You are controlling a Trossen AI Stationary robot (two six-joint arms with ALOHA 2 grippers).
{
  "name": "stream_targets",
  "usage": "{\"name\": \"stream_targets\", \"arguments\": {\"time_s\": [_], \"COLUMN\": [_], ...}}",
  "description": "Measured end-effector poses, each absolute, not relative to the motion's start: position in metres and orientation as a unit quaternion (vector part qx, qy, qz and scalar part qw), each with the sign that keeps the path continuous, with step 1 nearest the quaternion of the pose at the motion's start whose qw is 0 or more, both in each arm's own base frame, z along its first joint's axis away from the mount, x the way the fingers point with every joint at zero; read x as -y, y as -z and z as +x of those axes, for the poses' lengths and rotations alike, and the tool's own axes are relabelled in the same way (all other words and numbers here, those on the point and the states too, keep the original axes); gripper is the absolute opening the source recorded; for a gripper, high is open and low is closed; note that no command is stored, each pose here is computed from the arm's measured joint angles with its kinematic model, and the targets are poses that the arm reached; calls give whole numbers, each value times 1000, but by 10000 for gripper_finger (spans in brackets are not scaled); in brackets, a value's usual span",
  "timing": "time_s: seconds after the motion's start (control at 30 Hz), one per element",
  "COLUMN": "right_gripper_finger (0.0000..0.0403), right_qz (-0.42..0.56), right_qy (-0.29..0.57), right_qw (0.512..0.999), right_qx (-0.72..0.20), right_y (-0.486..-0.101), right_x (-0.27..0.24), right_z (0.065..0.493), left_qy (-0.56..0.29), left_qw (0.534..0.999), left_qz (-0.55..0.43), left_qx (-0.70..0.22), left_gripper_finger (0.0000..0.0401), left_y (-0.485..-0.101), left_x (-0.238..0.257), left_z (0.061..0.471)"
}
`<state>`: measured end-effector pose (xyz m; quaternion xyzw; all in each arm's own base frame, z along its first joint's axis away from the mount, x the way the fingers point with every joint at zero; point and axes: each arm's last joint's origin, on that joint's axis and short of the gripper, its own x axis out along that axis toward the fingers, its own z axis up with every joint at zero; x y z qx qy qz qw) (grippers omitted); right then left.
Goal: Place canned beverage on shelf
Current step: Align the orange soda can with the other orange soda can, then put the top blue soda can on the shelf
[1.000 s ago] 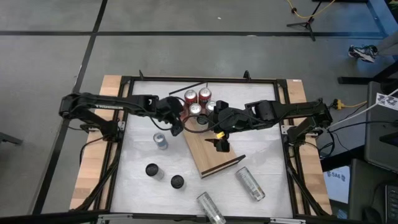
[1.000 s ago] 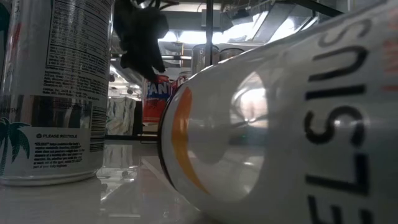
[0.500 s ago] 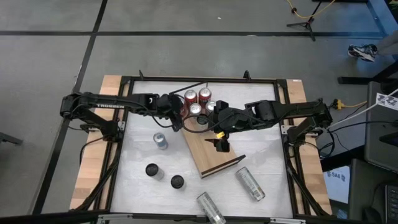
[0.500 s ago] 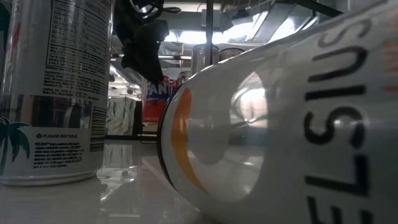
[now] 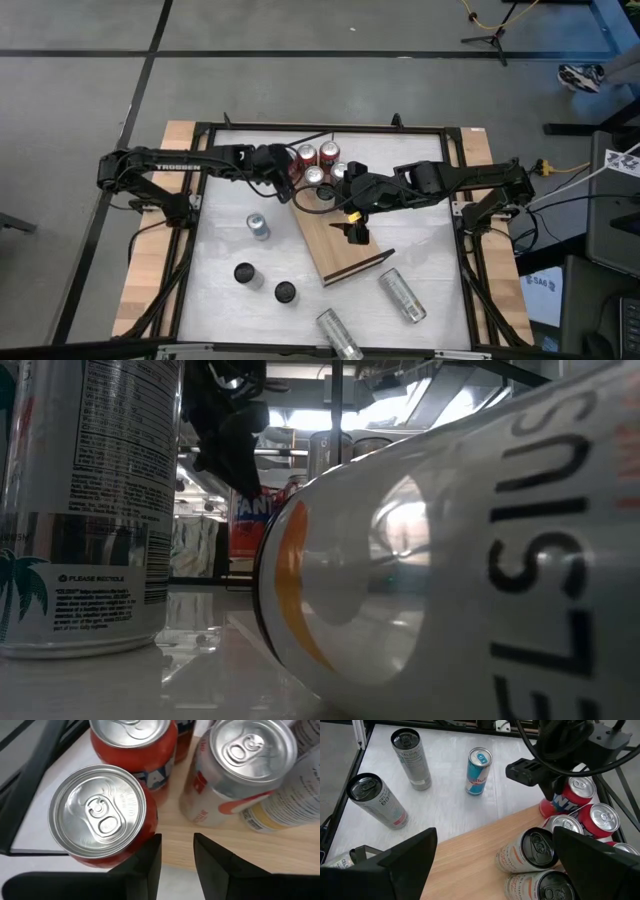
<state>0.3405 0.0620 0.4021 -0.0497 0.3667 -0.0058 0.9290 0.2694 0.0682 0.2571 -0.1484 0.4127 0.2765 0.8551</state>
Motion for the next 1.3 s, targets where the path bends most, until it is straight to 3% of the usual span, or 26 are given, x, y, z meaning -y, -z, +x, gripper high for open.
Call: {"name": "stream_targets", "arguments": {"time_s": [0.4, 0.87, 1.03, 1.3], "right_gripper_finger": [392, 392, 392, 392], "right_qz": [-50, -22, 17, -38], "right_qy": [6, -52, -24, 62], "right_qw": [929, 900, 884, 864], "right_qx": [-367, -431, -467, -498], "right_y": [-402, -404, -407, -413], "right_x": [-62, -63, -64, -89], "right_z": [341, 325, 309, 268], "left_qy": [-275, -159, -120, -104], "left_qw": [856, 906, 922, 944], "left_qz": [-138, -137, -123, -85], "left_qx": [-414, -367, -347, -300], "left_gripper_finger": [104, 104, 104, 104], "left_y": [-257, -280, -290, -298], "left_x": [-68, -23, 0, 37], "left_z": [270, 271, 266, 269]}}
